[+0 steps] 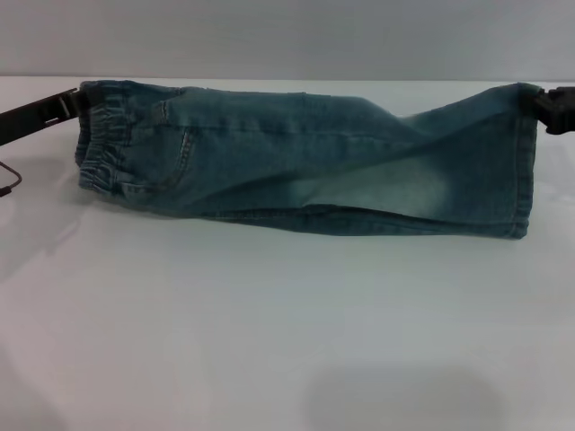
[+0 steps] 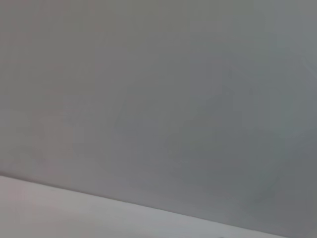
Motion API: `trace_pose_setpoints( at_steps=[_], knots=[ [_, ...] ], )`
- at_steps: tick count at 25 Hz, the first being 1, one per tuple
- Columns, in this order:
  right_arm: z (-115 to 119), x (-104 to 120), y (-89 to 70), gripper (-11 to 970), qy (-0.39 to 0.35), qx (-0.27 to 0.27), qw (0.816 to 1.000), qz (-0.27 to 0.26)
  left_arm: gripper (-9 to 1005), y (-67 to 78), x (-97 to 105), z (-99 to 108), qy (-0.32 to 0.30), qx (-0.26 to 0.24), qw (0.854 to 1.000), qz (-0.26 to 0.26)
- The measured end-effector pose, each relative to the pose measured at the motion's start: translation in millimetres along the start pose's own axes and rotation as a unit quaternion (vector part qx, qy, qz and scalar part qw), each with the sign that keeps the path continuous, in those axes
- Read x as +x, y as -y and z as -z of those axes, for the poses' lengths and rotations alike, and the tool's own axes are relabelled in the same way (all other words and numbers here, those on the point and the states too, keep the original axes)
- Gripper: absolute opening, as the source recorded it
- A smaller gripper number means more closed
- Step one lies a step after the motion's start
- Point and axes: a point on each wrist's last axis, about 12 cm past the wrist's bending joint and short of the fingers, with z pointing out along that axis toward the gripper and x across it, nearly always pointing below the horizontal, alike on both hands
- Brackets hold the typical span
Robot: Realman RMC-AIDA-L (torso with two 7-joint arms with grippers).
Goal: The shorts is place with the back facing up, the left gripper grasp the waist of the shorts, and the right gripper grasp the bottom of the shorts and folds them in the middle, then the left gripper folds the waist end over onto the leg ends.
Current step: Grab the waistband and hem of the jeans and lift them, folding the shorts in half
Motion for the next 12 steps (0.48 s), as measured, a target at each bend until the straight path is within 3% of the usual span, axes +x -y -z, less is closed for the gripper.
trace_pose_setpoints(
  at_steps=[12],
  knots=[
    [-43,-3,-19.8,-2,-0.015,0.041,0.999,0.02,51,1.0,-2,-16,-0.006,-0.043,0.999,-0.028]
  ],
)
